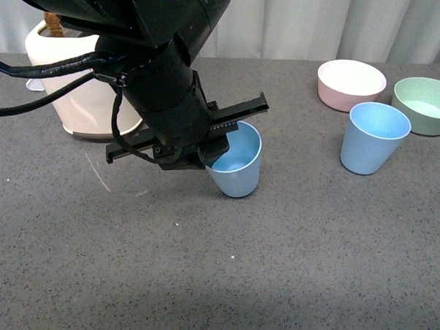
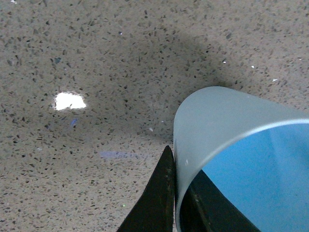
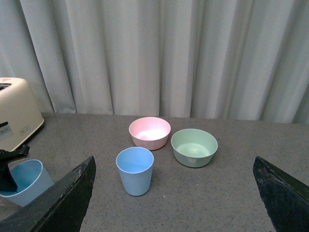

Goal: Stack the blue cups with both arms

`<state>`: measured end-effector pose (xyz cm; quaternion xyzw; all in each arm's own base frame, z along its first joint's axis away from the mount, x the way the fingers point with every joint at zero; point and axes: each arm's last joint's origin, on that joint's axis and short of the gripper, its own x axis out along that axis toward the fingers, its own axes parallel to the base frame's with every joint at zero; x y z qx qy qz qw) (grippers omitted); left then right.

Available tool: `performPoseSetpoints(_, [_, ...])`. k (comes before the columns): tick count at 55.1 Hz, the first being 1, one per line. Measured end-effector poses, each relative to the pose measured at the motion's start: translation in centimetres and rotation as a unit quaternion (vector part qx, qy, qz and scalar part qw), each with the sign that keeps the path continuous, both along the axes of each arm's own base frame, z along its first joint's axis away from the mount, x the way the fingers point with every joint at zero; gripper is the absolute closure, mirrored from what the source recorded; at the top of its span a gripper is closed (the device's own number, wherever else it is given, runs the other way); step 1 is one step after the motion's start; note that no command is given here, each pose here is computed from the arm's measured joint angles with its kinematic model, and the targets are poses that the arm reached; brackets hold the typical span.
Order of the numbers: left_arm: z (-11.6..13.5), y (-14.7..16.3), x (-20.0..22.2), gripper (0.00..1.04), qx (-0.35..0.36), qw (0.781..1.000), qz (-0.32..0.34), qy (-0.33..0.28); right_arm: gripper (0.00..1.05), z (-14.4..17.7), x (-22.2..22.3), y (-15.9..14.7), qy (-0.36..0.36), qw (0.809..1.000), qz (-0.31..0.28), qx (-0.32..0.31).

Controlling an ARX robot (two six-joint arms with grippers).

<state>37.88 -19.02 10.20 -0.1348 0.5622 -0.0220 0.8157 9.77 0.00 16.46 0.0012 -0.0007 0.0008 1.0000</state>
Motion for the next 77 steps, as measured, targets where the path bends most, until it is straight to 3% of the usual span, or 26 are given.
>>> performPoseSetpoints(9, [0.0,0.0,0.0,1.01,0.005,1.000,-0.001,0.008,0.10,0.0,0.0,0.0,0.000,1.000,0.000,0.000])
performPoseSetpoints(25, [1.2,0.1,-0.1,0.60,-0.013,1.000,-0.001,-0.009,0.10,0.0,0.0,0.0,0.000,1.000,0.000,0.000])
performPoseSetpoints(40, [6.8,2.3,-1.3,0.14,-0.026,0.991,0.029,-0.130,0.10,0.0,0.0,0.0,0.000,1.000,0.000,0.000])
performPoseSetpoints(46, [4.8,4.0,-2.1,0.29,0.081,0.942,0.035,-0.325,0.10,0.0,0.0,0.0,0.000,1.000,0.001,0.000])
performPoseSetpoints(52, [2.8,6.9,-5.1,0.45,0.114,0.896,0.016,-0.428,0.10,0.0,0.0,0.0,0.000,1.000,0.000,0.000])
performPoseSetpoints(61, [6.6,10.9,-9.0,0.72,0.110,0.815,0.037,-0.568,0.10,0.0,0.0,0.0,0.000,1.000,0.000,0.000])
performPoseSetpoints(64, [7.0,12.0,-10.4,0.83,0.115,0.808,0.036,-0.576,0.10,0.0,0.0,0.0,0.000,1.000,0.000,0.000])
performPoseSetpoints(70, [5.9,13.6,-12.7,1.02,0.125,0.820,0.026,-0.558,0.10,0.0,0.0,0.0,0.000,1.000,0.000,0.000])
performPoseSetpoints(77, [5.9,15.0,-15.0,1.01,0.127,0.820,0.021,-0.557,0.10,0.0,0.0,0.0,0.000,1.000,0.000,0.000])
